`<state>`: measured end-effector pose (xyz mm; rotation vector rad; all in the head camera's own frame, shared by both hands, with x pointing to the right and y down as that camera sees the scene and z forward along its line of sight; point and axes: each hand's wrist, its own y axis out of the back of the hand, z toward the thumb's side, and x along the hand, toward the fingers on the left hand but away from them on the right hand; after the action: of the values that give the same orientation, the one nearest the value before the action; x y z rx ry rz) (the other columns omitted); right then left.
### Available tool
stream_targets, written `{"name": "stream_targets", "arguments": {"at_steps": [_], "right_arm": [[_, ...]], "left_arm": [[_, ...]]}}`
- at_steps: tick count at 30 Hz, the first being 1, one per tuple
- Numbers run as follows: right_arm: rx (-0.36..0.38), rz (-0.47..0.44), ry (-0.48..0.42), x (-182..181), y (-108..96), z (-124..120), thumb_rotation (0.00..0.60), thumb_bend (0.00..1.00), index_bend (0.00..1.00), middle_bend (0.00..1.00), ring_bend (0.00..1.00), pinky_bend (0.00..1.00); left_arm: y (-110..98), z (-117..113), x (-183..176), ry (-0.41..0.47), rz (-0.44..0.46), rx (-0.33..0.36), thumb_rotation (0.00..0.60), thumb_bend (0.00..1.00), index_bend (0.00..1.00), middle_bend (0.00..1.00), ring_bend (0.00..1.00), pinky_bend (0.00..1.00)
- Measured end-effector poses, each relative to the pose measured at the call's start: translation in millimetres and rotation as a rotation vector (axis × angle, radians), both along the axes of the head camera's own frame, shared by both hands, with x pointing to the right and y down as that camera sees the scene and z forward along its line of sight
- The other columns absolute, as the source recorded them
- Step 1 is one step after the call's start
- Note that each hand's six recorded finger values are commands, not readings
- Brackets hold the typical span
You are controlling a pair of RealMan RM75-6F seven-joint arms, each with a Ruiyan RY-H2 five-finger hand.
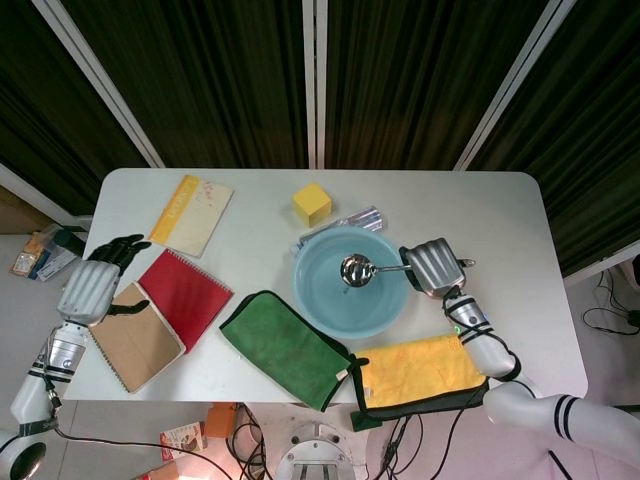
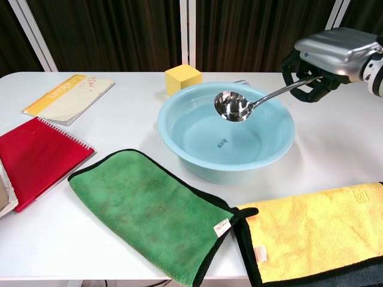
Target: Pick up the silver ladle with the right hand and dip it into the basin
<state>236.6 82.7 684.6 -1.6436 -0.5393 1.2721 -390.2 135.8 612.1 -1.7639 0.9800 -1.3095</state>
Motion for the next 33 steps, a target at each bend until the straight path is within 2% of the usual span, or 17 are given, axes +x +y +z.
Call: {"name": "stream_targets", "arguments": {"at_steps": [11, 28, 33], "right_arm": [[0.056, -0.04, 0.041, -18.3, -0.5, 16.0, 0.6, 0.75, 0.71, 0.84, 0.78, 0.8], [0.245, -0.218, 0.136, -42.6, -0.6, 27.5, 0.6, 0.75, 0.73, 0.84, 0.78, 0.8], [0.269, -0.239, 0.144, -48.2, 1.0, 32.9, 0.6, 0.75, 0.73, 0.84, 0.78, 0.8]], "left_arm": [[0.9, -2.5, -10.0, 0.005, -0.015, 0.004, 0.6, 0.03, 0.19, 0.12, 0.12, 0.24], [1.5, -5.7, -18.2, 0.011, -0.027, 0.011, 0.6, 0.03, 0.19, 0.12, 0.12, 0.24], [2.0, -6.7, -19.5, 0.014, -0.027, 0.012, 0.6, 0.03, 0.19, 0.12, 0.12, 0.24]]}}
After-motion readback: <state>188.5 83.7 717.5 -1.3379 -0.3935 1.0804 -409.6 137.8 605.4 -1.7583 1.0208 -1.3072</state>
